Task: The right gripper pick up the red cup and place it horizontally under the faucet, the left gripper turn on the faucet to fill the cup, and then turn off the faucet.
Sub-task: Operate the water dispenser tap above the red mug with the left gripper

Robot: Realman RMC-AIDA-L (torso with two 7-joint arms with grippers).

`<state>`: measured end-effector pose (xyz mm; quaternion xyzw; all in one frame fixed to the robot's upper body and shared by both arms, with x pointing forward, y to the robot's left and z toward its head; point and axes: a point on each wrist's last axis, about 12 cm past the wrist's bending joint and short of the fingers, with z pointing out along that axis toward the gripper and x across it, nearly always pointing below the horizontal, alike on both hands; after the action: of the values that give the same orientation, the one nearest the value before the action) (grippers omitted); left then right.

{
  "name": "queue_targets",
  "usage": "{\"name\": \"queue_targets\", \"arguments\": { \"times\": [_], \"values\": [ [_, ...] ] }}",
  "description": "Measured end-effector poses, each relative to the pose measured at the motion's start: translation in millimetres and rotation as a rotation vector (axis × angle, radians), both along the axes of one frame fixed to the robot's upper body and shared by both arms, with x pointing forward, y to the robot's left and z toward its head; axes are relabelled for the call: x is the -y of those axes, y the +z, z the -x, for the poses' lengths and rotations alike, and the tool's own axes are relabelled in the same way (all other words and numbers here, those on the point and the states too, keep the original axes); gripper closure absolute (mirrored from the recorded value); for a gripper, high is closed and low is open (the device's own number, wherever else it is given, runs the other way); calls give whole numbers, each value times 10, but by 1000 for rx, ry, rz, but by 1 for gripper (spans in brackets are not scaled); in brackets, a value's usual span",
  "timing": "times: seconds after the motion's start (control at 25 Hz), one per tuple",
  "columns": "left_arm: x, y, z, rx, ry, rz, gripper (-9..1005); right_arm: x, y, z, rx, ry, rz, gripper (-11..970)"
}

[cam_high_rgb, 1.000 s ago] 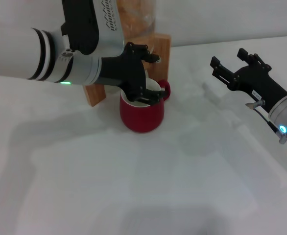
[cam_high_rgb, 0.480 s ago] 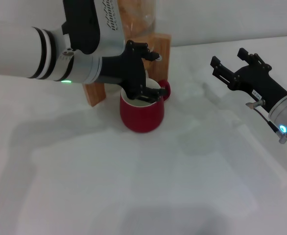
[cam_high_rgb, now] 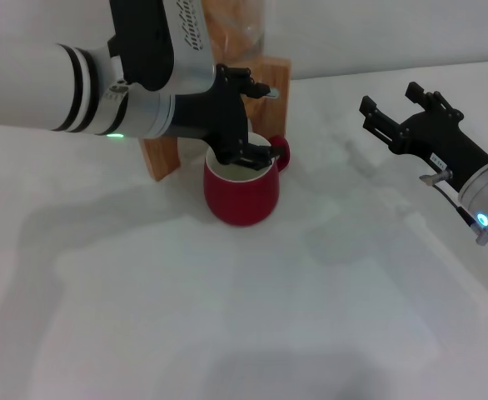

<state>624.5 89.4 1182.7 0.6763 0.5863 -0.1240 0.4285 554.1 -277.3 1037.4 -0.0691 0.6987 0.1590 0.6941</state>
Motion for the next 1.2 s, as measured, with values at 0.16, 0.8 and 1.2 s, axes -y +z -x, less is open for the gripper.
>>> {"name": "queue_targets", "arguments": {
  "times": [0.16, 0.8, 1.2],
  "values": [
    [6, 0, 3, -2, -3, 2, 156, -1, 3, -3, 1, 1, 0, 116],
    [66, 30, 40, 1, -28, 18, 157, 9, 8, 20, 12, 0, -9, 116],
    [87, 9, 69, -5, -41, 11, 156, 16, 13, 14, 14, -4, -10, 115]
  ]
}}
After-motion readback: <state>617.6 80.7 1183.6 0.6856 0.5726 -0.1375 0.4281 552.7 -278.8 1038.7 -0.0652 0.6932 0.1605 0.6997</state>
